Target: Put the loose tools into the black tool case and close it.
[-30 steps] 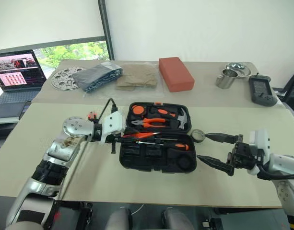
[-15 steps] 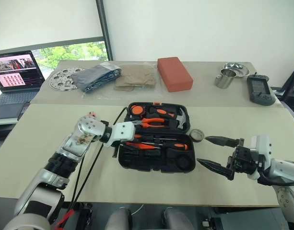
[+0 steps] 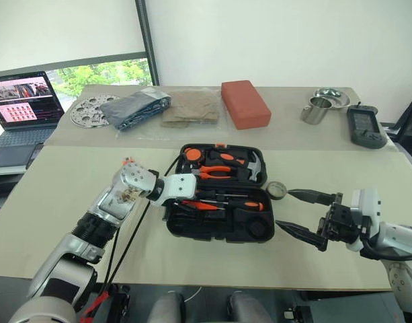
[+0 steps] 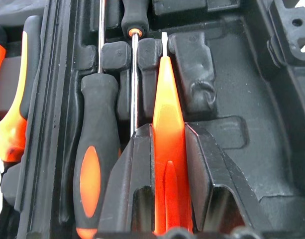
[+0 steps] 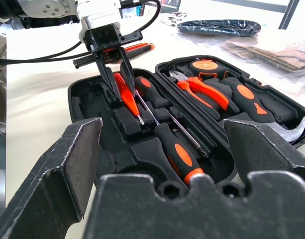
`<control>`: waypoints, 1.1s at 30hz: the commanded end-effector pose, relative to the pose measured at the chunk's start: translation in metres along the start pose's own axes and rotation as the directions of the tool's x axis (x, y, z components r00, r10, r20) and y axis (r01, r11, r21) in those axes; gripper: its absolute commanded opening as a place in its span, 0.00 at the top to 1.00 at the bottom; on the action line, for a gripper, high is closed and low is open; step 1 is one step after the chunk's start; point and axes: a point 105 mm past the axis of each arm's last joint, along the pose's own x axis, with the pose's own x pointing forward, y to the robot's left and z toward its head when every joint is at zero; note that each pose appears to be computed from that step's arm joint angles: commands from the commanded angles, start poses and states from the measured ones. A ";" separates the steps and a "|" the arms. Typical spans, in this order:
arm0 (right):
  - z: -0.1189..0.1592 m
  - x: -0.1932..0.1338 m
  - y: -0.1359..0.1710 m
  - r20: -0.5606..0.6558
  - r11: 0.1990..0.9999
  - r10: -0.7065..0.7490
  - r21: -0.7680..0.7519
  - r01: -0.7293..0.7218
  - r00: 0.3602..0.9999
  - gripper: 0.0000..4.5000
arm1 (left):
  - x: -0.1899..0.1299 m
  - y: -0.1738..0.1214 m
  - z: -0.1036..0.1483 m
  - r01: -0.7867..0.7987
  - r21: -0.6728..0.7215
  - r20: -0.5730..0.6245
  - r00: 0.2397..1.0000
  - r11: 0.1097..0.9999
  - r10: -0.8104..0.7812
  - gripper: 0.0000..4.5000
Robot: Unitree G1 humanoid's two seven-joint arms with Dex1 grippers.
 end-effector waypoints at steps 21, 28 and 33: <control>0.017 0.000 0.000 0.051 0.999 0.000 -0.044 0.002 0.999 0.00 | 0.013 -0.007 -0.004 -0.018 -0.037 -0.064 0.998 0.999 0.015 0.46; 0.016 0.001 -0.001 0.050 0.999 0.004 -0.045 -0.001 0.999 0.00 | 0.003 0.002 0.017 -0.072 -0.025 0.031 0.997 0.997 0.073 0.09; 0.015 0.000 -0.001 0.050 0.999 0.002 -0.045 0.000 0.999 0.00 | -0.016 0.010 0.041 -0.101 -0.029 0.107 0.989 0.994 0.103 0.09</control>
